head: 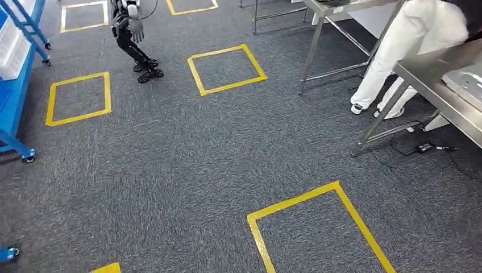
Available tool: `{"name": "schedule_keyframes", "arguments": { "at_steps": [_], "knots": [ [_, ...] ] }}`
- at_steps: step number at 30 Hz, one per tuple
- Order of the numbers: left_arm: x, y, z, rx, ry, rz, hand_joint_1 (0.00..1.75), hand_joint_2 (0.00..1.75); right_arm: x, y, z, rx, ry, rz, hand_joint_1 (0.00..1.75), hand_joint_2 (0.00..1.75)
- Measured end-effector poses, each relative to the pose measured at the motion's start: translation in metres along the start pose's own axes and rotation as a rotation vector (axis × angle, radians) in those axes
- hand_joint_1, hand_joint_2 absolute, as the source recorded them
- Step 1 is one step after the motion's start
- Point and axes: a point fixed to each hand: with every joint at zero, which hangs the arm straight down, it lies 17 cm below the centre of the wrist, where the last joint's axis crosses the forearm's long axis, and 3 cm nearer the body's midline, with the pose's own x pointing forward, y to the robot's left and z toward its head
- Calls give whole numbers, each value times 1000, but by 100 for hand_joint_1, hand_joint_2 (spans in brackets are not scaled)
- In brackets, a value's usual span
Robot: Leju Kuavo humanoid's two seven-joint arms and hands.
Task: Take the parts from the cabinet and place them on the table.
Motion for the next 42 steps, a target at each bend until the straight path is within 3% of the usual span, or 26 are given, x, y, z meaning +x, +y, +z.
{"name": "schedule_keyframes", "arguments": {
  "at_steps": [16,25,34,42],
  "knots": [
    [-1,-1,0,-6,-4,-31,0,0,7,-10,-2,4,-38,31,0,0],
    [-2,0,0,-3,-3,-16,0,0,-2,-9,-3,18,0,43,0,0],
    [-6,2,1,0,16,-23,0,0,16,-18,-5,-4,-63,19,0,0],
    [8,29,-3,49,-45,20,0,0,-4,-10,-3,25,20,12,0,0]
  ]
}}
